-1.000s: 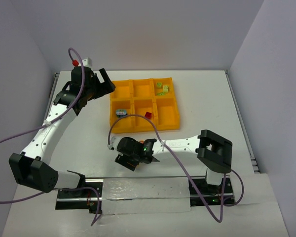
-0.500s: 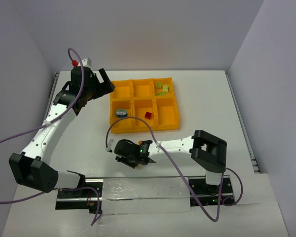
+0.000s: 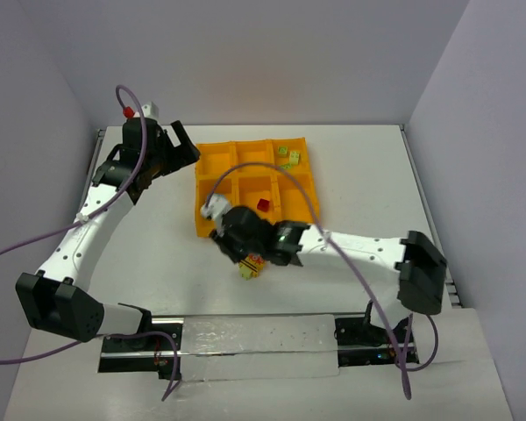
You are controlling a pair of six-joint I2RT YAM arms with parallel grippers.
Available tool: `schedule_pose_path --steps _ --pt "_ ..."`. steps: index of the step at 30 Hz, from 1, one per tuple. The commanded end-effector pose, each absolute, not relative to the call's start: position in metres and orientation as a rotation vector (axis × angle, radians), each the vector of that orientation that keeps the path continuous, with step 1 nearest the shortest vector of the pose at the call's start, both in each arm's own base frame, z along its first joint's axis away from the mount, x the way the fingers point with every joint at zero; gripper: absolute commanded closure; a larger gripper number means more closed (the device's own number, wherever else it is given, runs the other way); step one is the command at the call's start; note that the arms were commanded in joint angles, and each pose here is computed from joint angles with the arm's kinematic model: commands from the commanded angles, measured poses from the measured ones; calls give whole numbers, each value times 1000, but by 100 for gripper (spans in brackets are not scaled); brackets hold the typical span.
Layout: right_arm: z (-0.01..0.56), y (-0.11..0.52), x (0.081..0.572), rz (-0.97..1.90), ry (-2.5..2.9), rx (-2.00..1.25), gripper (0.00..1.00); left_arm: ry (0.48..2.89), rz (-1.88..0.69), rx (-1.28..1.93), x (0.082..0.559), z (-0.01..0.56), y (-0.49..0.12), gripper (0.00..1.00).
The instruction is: Sort the legos into containers by color
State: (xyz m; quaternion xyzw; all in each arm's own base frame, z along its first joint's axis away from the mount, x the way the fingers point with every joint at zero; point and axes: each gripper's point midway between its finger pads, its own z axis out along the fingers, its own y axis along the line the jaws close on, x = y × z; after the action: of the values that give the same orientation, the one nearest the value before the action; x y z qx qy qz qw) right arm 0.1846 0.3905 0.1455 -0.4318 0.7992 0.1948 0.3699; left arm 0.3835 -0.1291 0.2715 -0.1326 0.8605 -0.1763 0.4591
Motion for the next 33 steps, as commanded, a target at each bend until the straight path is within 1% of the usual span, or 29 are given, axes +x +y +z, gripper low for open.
schedule_pose_path --steps 1,5,9,14,19,20,22,25,26,27,29,33 --pt "217 352 258 563 2025 -667 94 2071 -438 -335 381 288 -121 1" --pt "199 291 310 442 2122 -401 94 2079 -448 -331 380 284 -122 1" --pt "176 245 342 330 2188 -215 94 2082 -465 -326 380 283 -125 1" --pt "166 220 364 275 2195 -99 94 2083 -471 -323 380 281 -126 1" --pt "157 209 375 207 2204 -57 92 2086 -482 -320 379 280 -128 1" --pt "155 207 377 195 2206 -51 86 2088 -484 -319 379 279 -128 1" --pt "146 205 382 167 2222 -39 62 2091 -491 -317 379 277 -129 1" --pt "146 207 384 171 2223 -43 31 2096 -494 -313 380 276 -130 1" --pt "148 207 384 175 2218 -45 22 2098 -494 -313 380 275 -130 1" --pt "150 207 383 180 2214 -47 16 2097 -494 -313 380 276 -130 1" --pt "160 207 380 191 2192 -58 13 2095 -494 -312 380 276 -131 1" --pt "179 217 356 226 2148 -163 15 2092 -483 -311 381 277 -129 1"
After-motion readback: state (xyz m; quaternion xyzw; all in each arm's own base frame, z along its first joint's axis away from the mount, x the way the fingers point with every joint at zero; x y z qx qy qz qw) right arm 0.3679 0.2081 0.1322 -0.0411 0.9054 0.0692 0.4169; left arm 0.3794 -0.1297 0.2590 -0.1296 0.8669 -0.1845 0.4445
